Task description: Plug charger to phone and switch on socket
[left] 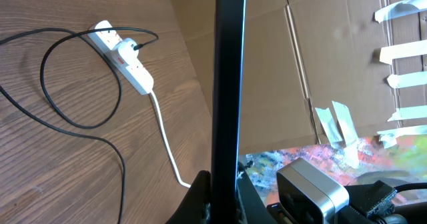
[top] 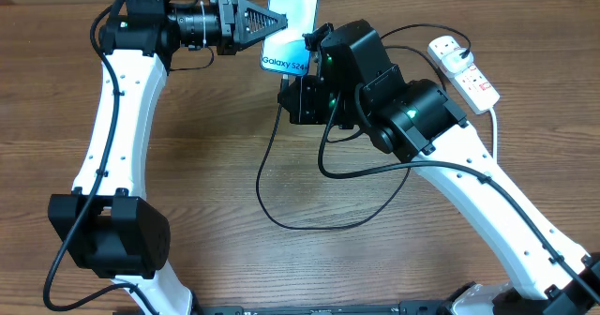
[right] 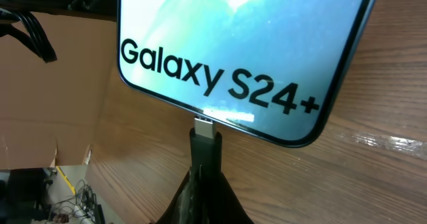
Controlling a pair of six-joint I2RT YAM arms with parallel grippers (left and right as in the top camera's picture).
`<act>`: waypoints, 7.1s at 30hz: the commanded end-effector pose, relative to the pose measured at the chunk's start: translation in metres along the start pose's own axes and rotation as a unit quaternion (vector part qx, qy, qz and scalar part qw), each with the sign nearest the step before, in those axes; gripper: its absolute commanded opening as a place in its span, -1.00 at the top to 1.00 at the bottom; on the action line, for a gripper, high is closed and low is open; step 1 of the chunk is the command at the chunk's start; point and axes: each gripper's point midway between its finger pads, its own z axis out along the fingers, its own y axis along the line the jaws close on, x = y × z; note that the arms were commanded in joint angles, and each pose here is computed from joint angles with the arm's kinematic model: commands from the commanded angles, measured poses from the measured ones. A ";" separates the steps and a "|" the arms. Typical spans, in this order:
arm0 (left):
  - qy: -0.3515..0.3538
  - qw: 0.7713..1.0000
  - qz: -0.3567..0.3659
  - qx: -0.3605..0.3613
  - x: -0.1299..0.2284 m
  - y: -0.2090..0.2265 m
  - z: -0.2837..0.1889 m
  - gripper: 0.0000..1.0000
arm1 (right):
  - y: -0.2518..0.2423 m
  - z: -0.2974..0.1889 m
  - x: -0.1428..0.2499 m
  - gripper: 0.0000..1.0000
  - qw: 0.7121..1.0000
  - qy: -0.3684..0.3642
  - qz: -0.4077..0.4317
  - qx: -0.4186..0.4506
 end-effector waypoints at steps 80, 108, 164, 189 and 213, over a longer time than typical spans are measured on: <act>0.020 0.998 0.051 0.030 0.010 -0.013 -0.001 0.92 | -0.002 0.007 -0.003 0.93 1.000 -0.002 0.001 0.004; 0.021 0.998 0.055 0.029 0.011 -0.012 -0.001 0.92 | -0.008 0.006 -0.015 0.93 0.999 -0.032 0.025 0.023; 0.024 0.998 0.058 0.003 0.018 0.000 -0.001 0.92 | -0.016 0.001 -0.038 0.93 0.995 -0.075 0.060 0.028; -0.056 0.930 -0.029 -0.361 0.006 0.125 -0.063 0.92 | -0.037 0.003 -0.015 -0.33 0.994 -0.033 0.068 0.074; -0.086 0.750 -0.144 -0.639 0.045 0.185 -0.162 0.92 | -0.065 0.113 0.002 -0.41 0.976 0.116 0.077 0.170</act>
